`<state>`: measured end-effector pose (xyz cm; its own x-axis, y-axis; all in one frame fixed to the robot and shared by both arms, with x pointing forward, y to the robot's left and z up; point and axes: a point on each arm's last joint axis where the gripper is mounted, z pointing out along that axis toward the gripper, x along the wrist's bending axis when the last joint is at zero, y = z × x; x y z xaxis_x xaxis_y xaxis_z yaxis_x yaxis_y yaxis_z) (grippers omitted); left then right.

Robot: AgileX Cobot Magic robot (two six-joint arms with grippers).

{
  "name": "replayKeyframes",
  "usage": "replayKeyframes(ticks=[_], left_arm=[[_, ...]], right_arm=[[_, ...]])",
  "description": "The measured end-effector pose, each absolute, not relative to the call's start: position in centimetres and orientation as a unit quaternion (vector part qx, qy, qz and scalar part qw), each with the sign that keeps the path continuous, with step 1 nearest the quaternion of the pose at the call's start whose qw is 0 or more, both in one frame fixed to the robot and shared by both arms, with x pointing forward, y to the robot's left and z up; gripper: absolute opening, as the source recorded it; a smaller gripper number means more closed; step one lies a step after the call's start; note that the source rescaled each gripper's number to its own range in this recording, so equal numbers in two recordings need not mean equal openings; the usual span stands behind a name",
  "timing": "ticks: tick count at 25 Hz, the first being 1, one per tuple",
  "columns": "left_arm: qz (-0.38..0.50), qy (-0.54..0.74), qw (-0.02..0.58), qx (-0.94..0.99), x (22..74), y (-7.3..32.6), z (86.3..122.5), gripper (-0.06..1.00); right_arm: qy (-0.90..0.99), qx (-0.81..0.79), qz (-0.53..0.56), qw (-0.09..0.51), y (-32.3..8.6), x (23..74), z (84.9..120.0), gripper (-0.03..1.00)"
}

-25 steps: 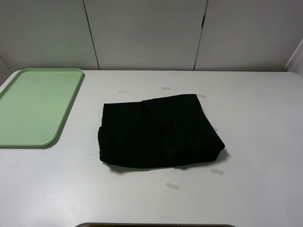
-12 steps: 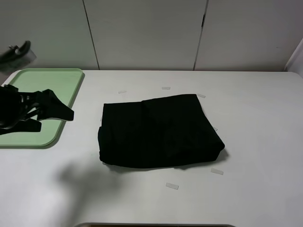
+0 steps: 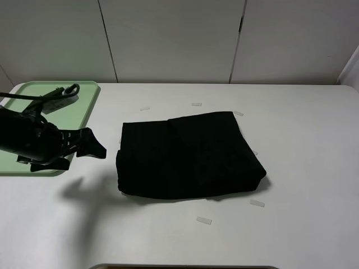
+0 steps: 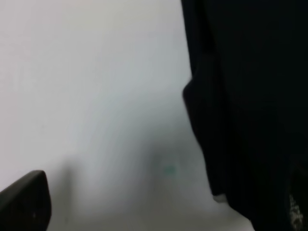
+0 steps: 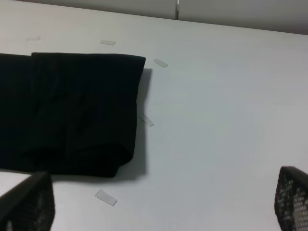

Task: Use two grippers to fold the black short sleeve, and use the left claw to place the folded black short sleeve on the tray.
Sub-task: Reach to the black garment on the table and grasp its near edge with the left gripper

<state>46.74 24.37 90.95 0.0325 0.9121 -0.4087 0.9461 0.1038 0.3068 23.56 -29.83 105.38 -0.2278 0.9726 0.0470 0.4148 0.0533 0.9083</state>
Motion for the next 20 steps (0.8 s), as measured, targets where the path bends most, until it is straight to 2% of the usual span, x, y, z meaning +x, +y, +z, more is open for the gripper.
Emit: replayKeyframes(ticks=[5, 14, 20], left_arm=[[-0.047, 0.692, 0.246, 0.677, 47.3, 22.9, 89.0, 0.96], [-0.062, 0.678, 0.247, 0.689, 49.3, 19.8, 87.8, 0.94], [-0.077, 0.682, 0.244, 0.685, 50.2, 18.0, 86.7, 0.89]], right_arm=[[0.651, 0.533, 0.436, 0.320, -29.8, 23.6, 105.4, 1.00], [0.651, 0.533, 0.436, 0.320, -29.8, 23.6, 105.4, 1.00], [0.652, 0.532, 0.435, 0.321, -29.8, 23.6, 105.4, 1.00]])
